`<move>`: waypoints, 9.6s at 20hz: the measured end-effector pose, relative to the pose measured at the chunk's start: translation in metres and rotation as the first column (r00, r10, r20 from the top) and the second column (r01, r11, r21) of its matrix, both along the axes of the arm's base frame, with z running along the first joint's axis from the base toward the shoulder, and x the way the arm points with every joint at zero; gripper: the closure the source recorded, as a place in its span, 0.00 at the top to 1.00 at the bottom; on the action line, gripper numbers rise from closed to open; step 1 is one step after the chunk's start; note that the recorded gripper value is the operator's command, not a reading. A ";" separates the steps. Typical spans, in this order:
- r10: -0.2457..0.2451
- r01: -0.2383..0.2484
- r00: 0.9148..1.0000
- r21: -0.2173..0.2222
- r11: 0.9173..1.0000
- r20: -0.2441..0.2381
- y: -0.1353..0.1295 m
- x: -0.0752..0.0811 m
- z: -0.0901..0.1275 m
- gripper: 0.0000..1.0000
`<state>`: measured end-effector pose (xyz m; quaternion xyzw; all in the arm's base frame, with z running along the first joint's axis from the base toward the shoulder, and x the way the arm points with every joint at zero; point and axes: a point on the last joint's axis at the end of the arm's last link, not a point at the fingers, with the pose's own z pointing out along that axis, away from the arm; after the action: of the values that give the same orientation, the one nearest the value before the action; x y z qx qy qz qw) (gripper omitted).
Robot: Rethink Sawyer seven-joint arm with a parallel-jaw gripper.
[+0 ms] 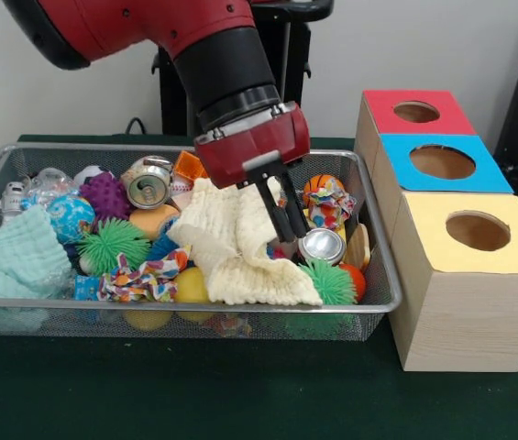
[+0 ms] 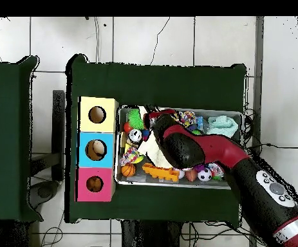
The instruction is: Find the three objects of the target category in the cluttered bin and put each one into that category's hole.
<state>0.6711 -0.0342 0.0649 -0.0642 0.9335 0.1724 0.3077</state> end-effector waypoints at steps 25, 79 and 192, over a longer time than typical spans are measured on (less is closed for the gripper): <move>-0.046 0.040 0.997 -0.103 0.994 -0.063 -0.011 -0.085 -0.104 0.00; -0.081 0.079 0.997 -0.202 0.976 -0.002 0.012 -0.152 -0.116 0.00; -0.003 -0.028 0.991 -0.230 0.973 -0.133 -0.146 -0.063 -0.032 0.00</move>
<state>0.6085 -0.1799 0.0324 -0.0940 0.9651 0.0686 0.2346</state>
